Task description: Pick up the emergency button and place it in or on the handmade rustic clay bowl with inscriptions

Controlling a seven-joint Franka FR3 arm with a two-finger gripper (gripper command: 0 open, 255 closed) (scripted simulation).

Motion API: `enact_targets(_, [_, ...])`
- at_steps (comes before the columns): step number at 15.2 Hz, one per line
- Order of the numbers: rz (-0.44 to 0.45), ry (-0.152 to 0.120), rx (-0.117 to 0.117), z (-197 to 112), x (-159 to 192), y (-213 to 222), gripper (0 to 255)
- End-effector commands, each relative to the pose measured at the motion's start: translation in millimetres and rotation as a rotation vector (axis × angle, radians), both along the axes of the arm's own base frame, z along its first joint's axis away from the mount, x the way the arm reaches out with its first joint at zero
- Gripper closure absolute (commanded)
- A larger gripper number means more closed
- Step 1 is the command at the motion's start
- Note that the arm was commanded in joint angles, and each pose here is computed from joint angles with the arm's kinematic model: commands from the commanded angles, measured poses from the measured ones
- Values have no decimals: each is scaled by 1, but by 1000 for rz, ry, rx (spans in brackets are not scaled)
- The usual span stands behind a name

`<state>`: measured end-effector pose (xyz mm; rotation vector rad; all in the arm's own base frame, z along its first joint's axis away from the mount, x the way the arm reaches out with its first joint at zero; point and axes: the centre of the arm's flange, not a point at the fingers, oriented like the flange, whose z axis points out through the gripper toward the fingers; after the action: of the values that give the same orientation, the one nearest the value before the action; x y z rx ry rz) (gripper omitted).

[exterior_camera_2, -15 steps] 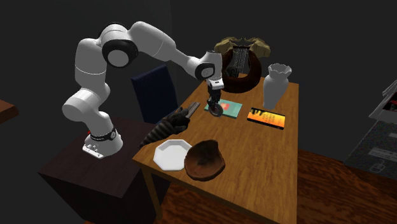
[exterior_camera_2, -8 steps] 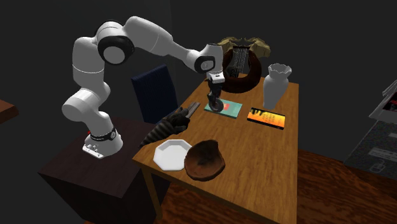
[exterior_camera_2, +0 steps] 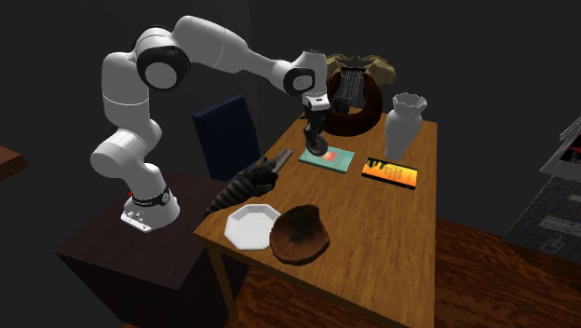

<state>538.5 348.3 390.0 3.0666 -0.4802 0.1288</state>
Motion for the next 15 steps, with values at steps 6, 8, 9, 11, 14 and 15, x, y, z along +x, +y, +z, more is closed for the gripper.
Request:
enact_targets(6, [0, 0, 0, 37, 0, 0, 255])
enact_targets(8, [0, 0, 0, 48, 0, 0, 255])
enact_targets(9, [0, 0, 0, 53, 0, 0, 255])
enact_targets(11, [0, 0, 0, 64, 0, 0, 255])
enact_targets(14, [0, 0, 0, 75, 0, 0, 255])
enact_targets(15, [0, 0, 0, 76, 2, -13, 255])
